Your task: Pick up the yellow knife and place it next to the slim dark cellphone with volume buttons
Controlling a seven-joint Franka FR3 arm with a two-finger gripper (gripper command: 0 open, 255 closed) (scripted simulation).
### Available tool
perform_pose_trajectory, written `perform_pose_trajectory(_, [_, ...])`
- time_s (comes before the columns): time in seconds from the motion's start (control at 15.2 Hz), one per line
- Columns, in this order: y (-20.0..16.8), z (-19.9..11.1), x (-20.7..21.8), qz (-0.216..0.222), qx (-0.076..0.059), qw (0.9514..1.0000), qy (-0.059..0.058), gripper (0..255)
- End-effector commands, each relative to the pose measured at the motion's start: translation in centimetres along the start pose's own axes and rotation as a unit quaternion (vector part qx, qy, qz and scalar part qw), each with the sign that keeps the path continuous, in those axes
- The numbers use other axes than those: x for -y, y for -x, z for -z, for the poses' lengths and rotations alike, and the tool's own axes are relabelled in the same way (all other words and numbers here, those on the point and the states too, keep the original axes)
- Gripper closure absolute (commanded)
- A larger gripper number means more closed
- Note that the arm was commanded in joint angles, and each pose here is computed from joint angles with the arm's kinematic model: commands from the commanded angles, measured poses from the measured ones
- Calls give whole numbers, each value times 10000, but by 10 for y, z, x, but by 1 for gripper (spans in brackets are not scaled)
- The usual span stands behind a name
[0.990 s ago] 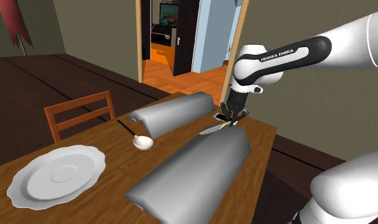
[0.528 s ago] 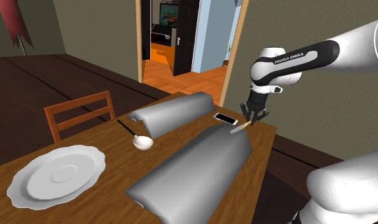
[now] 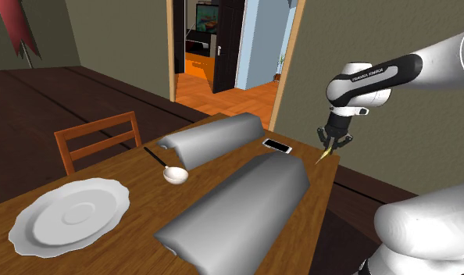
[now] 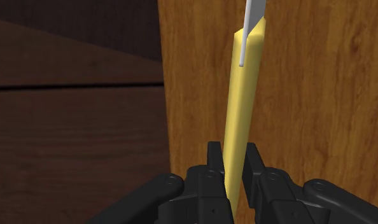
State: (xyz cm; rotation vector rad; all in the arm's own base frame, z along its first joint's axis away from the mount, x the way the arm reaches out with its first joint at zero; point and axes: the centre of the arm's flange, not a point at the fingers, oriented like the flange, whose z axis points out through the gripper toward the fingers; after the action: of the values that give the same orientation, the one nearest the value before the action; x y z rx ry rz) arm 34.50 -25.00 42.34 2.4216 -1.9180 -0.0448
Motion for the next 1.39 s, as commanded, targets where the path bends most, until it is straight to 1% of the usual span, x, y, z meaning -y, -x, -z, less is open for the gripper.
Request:
perform_pose_trajectory(0.0, [-19, 1, -21, 7, -1, 10000, 2, 255])
perform_pose_trajectory(0.07, [-31, 0, -31, 7, -1, 10000, 2, 255])
perform_pose_trajectory(0.99, [-31, -72, -27, 7, -1, 10000, 2, 255])
perform_pose_trajectory(1.32, [-31, -72, -27, 7, -1, 10000, 2, 255])
